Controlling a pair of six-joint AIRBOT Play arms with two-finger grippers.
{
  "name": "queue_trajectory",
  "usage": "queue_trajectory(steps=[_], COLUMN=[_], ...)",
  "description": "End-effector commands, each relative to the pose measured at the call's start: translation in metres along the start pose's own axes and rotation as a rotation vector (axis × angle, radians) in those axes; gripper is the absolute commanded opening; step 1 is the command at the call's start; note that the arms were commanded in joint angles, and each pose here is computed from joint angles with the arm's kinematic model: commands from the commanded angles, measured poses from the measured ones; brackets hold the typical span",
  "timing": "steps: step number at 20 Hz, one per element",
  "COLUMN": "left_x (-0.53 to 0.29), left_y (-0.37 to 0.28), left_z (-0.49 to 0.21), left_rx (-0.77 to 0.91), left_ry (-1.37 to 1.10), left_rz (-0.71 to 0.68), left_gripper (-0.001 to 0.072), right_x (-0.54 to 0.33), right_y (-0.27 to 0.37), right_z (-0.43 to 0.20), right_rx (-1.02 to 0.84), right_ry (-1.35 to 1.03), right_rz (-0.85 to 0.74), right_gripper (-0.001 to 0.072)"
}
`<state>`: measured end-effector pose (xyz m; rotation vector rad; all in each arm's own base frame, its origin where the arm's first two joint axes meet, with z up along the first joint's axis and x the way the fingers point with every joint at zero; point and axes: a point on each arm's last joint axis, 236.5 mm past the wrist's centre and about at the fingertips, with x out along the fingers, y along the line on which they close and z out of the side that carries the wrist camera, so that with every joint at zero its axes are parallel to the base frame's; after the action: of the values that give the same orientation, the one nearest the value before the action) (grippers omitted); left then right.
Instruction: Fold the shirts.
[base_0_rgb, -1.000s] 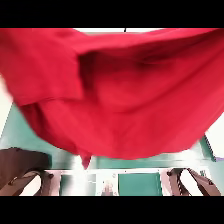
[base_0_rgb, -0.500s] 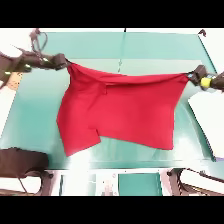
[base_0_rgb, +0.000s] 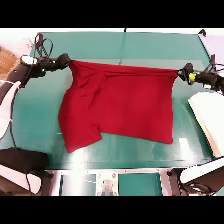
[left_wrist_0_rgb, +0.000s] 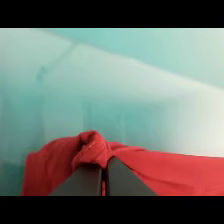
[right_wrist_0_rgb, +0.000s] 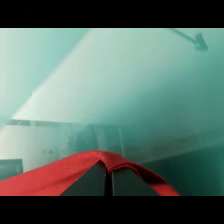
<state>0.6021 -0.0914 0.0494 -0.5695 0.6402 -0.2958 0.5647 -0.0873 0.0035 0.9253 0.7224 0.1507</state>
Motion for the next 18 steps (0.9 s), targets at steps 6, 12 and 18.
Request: queue_trajectory(steps=[6, 12, 18], left_x=[0.001, -0.05, -0.125], left_y=[-0.004, 0.002, 0.053], left_z=[-0.006, -0.009, -0.056], left_rx=[0.035, 0.015, -0.022], left_ry=[0.034, 0.173, 0.488], left_rz=[-0.02, -0.099, -0.038], left_gripper=[0.0675, 0.0029, 0.0022], right_x=[0.014, -0.042, -0.112], right_y=[0.021, 0.005, -0.052], right_z=[-0.007, -0.028, -0.09], right_rx=[-0.039, 0.093, 0.058], right_ry=[0.066, 0.247, 0.372], right_rz=[0.06, 0.133, -0.157], right_gripper=[0.0215, 0.0066, 0.0014])
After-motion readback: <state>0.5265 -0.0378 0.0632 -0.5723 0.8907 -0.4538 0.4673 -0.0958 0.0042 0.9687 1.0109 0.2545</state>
